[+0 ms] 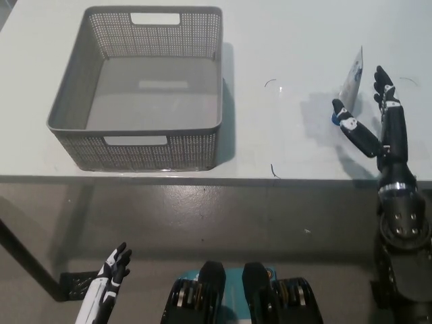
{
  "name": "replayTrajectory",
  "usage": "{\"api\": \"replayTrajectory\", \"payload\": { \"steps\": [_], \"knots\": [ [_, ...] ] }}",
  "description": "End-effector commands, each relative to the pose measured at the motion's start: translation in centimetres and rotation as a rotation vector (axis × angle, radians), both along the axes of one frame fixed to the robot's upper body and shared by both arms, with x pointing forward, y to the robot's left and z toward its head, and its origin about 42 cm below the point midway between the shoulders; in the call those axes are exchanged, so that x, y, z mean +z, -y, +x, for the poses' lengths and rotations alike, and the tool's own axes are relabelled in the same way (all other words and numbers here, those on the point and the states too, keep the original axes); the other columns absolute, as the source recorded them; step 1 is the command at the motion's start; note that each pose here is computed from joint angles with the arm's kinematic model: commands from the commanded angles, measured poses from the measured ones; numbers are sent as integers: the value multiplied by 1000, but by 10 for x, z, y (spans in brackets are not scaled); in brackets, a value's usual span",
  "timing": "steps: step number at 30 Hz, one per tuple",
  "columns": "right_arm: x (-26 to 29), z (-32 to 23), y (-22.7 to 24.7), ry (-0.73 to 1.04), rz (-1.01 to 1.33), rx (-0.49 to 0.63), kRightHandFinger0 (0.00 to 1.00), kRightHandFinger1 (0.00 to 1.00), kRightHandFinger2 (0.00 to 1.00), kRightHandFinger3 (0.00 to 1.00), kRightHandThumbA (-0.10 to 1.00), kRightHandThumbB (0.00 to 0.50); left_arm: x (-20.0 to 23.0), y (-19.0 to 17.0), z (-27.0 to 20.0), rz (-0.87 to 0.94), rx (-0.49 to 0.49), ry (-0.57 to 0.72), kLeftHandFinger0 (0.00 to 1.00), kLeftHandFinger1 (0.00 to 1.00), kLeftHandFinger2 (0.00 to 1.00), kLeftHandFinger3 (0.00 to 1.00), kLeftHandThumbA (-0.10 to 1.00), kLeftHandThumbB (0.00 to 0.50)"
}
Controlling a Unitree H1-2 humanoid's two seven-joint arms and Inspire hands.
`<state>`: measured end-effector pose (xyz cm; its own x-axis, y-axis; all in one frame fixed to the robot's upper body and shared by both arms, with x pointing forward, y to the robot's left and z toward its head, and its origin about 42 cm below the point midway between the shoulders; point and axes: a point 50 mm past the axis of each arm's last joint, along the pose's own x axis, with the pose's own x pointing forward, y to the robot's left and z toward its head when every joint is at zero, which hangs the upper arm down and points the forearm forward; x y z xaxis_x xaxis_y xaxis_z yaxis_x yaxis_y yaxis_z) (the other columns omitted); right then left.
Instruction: Use the right hand to pick up a shampoo and place it into a container on the left side
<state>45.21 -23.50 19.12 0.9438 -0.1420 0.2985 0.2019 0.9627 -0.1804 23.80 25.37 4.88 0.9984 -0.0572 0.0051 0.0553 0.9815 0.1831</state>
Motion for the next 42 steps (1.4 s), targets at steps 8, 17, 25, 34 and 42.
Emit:
{"api": "replayTrajectory", "payload": {
  "steps": [8,17,25,34,42],
  "knots": [
    [32,30,16,62,30,-27,1000,1000,1000,1000,847,402,3,-2,-3,-7,13,54,1000,1000,1000,1000,967,165],
    [23,36,38,24,20,-63,1000,1000,1000,1000,823,363,1,-1,-5,-10,9,48,1000,1000,1000,1000,970,167],
    [20,50,41,-22,29,-71,1000,1000,1000,1000,786,379,-2,0,-8,-11,7,47,1000,1000,1000,1000,964,150],
    [18,62,34,-50,19,-58,1000,1000,1000,1000,787,406,-2,1,-6,-10,1,45,1000,1000,1000,1000,966,156],
    [20,69,23,-60,-2,-50,1000,1000,1000,1000,779,388,1,0,-3,-6,-2,55,1000,1000,1000,1000,969,151]
  ]
}}
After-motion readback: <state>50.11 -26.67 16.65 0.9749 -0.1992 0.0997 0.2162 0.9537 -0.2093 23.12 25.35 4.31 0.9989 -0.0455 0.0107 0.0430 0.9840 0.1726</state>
